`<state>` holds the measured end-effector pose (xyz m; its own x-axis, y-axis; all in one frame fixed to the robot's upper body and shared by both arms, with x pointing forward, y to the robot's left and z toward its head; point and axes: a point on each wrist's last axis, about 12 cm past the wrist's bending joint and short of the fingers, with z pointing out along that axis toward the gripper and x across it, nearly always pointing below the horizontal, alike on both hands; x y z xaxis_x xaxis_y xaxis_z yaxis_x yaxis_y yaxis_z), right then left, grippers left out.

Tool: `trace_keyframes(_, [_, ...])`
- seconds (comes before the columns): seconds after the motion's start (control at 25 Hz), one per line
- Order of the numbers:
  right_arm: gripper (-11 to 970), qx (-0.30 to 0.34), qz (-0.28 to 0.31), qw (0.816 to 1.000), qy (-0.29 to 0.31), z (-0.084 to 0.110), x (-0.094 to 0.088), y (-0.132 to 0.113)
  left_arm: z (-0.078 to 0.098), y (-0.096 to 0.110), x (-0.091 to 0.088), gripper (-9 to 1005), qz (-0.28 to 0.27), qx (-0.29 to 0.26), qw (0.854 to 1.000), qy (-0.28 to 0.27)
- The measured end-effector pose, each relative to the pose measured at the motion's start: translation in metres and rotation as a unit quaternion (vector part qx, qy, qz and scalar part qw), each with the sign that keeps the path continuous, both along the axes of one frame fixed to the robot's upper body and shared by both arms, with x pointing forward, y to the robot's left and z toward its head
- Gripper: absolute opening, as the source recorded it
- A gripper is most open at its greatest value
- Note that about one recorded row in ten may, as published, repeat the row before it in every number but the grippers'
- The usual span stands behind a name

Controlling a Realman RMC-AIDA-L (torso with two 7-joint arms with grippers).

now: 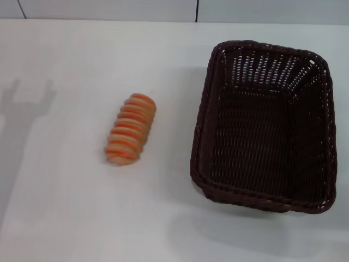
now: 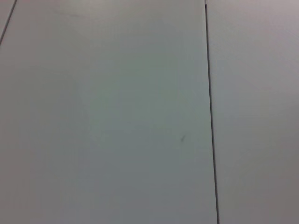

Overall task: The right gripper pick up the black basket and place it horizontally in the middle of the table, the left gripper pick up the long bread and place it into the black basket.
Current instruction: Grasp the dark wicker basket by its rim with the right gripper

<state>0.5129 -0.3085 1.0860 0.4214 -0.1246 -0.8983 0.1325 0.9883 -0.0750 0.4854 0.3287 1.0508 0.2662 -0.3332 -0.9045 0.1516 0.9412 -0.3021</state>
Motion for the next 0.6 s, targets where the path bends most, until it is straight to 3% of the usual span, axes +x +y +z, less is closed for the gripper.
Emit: trace_keyframes(0.6, [666, 0.002, -0.003, 1.000, 0.001, -0.0004, -0.0018, -0.0013, 0.0007, -0.0002, 0.0006, 860, -0.001, 0.000, 1.000, -0.002])
